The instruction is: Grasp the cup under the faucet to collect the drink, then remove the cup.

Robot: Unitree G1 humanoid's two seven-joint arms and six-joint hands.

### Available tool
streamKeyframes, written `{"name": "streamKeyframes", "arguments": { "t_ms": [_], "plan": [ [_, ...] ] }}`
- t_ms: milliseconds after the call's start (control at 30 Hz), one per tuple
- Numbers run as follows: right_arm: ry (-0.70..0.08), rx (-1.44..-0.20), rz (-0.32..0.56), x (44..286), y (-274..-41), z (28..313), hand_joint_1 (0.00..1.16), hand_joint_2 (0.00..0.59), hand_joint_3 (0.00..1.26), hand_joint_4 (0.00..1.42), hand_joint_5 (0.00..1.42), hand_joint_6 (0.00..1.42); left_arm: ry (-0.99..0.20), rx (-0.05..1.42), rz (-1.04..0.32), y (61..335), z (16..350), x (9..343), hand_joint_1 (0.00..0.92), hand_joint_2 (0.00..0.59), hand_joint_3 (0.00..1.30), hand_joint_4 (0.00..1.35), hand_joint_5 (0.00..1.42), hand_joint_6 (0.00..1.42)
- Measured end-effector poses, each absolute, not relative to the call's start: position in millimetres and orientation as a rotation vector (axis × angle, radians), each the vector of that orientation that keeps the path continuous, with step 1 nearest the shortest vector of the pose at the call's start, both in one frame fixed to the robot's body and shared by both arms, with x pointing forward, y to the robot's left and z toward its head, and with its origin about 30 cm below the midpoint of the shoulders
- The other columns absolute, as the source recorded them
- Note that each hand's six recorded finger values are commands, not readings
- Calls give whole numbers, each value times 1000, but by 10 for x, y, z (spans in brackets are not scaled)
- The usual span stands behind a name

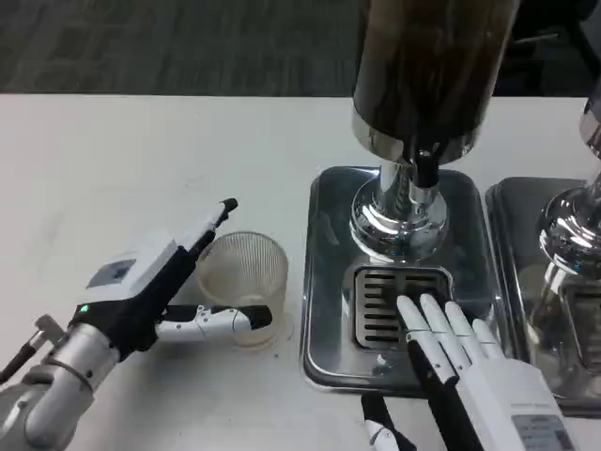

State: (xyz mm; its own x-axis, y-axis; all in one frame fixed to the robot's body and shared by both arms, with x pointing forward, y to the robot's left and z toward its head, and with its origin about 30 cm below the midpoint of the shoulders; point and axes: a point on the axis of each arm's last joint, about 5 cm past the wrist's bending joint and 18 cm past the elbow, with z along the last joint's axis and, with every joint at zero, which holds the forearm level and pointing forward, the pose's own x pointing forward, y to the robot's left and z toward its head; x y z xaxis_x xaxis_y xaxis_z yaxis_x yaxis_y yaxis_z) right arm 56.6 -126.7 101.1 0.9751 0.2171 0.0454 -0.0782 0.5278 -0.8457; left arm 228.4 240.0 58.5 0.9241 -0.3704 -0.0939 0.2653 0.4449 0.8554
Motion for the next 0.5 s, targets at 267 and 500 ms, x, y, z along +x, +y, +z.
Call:
{"name": "streamKeyframes", "arguments": {
  "t_ms": [267, 500],
  "plan": [
    [-151, -994, 167, 567, -1270, 1011, 338, 485, 52, 0, 0, 0, -104, 1050, -414, 2371, 558, 2306, 197, 11, 0, 91, 299, 217],
    [-146, -986, 162, 569, -1282, 1011, 336, 484, 54, 0, 0, 0, -128, 1023, -426, 2298, 517, 2293, 240, 29, 9, 115, 319, 241]
  ]
}}
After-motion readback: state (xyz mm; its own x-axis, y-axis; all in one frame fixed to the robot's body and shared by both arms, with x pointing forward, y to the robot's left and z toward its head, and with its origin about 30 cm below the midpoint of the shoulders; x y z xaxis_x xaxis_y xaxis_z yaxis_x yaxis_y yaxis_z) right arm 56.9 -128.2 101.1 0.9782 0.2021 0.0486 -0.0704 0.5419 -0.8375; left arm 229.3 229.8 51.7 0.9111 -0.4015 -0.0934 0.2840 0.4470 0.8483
